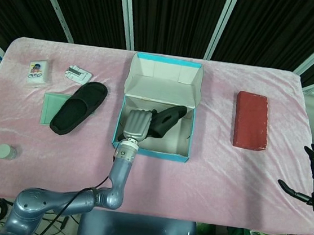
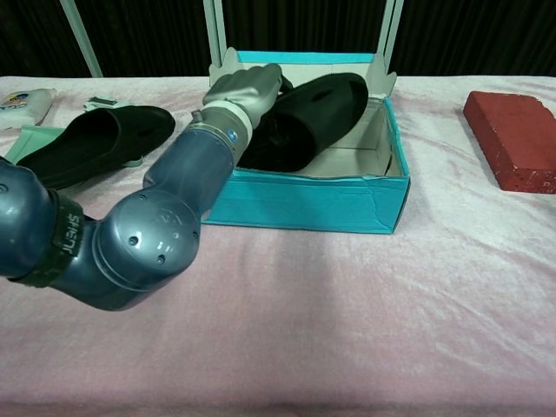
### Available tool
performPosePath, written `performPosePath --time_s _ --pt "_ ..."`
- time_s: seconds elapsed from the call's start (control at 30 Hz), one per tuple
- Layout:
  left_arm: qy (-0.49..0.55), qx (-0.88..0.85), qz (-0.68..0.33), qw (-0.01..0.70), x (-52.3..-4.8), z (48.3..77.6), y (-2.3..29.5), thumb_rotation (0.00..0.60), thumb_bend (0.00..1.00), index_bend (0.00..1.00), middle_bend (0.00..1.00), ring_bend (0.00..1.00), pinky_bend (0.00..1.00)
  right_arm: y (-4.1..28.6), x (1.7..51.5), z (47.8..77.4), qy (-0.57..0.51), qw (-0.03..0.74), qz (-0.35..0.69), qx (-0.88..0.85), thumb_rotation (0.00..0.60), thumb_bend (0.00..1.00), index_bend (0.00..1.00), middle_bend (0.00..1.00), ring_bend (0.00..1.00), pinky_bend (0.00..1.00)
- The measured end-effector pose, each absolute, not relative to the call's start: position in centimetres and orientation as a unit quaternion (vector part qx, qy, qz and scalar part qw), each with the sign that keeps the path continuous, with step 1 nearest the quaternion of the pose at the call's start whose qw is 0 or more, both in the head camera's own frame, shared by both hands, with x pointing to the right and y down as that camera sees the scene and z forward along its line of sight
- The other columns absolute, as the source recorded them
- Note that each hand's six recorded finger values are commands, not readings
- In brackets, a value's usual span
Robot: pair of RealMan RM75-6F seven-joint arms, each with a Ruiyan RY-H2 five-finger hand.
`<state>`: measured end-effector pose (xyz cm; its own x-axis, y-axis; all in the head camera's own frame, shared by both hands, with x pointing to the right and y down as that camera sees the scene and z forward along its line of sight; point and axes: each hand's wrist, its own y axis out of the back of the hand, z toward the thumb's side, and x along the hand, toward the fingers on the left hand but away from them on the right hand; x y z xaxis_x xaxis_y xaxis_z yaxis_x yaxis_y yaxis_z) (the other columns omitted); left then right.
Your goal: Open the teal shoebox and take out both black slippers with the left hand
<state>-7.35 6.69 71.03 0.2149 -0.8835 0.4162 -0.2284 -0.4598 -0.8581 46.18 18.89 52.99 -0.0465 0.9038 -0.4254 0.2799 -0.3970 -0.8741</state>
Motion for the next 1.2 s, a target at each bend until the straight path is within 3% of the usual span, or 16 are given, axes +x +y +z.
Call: performPosePath --time_s 0.47,0.73,0.93,1.2 --pt "0.475 -0.727 -0.397 0.298 -13.0 64.5 5.7 0.6 0.5 0.43 0.57 0.54 0.69 18.4 45.7 53.5 -0.465 0.285 0.546 -0.636 0.182 0.0 0.0 0.0 0.0 0.05" --pt "0.512 -0.708 -0.394 0.285 -21.6 60.3 7.6 0.6 0.5 0.43 0.57 0.54 0.69 17.4 44.7 54.0 -0.458 0.291 0.538 -0.646 0.181 0.0 0.0 0.0 0.0 0.05" --pt "0.529 -0.677 -0.435 0.27 -27.8 60.4 10.7 0.6 0.5 0.43 0.57 0.54 0.69 17.1 44.1 54.6 -0.449 0.29 0.536 -0.653 0.182 0.0 0.0 0.0 0.0 0.05" --pt "0.543 -0.638 -0.492 0.236 -32.9 63.4 12.3 0.6 0.5 0.43 0.58 0.54 0.69 17.1 44.4 54.7 -0.452 0.288 0.535 -0.653 0.181 0.0 0.0 0.0 0.0 0.05"
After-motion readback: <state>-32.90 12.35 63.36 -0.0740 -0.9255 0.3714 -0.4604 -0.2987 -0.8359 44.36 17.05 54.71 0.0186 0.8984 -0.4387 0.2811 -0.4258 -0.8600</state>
